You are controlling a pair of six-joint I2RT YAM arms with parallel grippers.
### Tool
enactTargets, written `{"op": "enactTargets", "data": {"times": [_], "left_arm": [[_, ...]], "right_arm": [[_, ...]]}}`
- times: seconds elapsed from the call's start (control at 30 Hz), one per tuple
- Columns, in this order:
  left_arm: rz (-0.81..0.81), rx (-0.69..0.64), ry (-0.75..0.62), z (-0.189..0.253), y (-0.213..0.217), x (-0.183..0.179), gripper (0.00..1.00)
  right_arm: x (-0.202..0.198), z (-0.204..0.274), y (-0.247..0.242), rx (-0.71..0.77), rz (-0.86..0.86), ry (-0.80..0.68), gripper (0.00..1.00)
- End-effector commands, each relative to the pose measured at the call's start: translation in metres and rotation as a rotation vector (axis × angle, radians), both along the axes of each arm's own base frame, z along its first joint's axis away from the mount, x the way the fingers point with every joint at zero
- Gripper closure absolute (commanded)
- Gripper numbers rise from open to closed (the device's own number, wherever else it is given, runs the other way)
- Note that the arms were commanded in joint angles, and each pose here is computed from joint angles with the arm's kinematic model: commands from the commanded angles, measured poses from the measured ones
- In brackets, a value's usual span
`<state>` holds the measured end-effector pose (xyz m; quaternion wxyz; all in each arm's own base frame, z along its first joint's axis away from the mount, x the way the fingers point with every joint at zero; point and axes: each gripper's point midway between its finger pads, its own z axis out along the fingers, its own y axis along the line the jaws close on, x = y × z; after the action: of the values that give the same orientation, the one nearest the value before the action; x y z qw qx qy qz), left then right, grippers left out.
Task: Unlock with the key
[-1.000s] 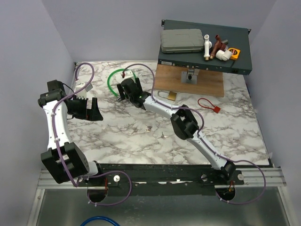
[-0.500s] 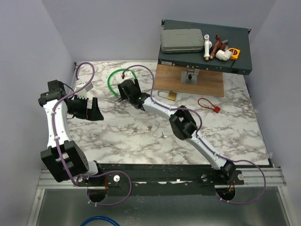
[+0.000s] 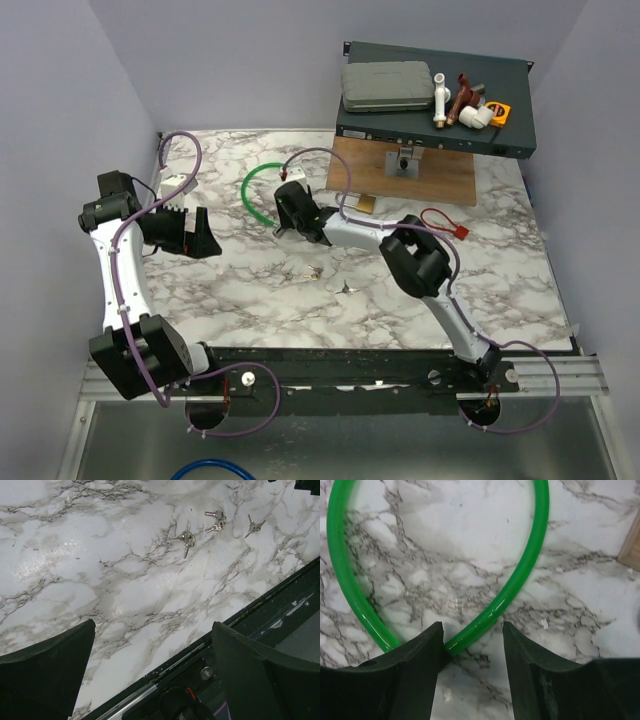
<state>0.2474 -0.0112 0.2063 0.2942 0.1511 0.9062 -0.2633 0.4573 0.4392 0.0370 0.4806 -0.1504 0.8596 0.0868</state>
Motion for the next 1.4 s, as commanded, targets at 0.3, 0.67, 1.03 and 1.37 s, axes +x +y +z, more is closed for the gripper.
{"op": "enactTargets", "data": {"times": [0.3, 0.67, 1.03, 1.37], "left_arm": [[-0.014, -0.044, -0.046, 0.01, -0.014, -0.016, 0.01], [-0.038, -0.041, -0.069, 0.019, -0.02, -0.026, 0.01], [-0.043, -0.03, -0.068, 0.017, -0.018, -0.025, 0.01], [-0.052, -0.03, -0.065, 0.014, -0.018, -0.027, 0.01]], "right_arm": [[-0.089, -0.008, -0.001, 0.029, 0.102, 0.127, 0.42], [-0.071, 0.1, -0.09, 0.069, -0.086, -0.061, 0.19], [-0.055, 0.078, -0.307, -0.054, -0.57, -0.173, 0.19], [-0.039, 0.051, -0.376, -0.019, -0.708, -0.12, 0.18]]}}
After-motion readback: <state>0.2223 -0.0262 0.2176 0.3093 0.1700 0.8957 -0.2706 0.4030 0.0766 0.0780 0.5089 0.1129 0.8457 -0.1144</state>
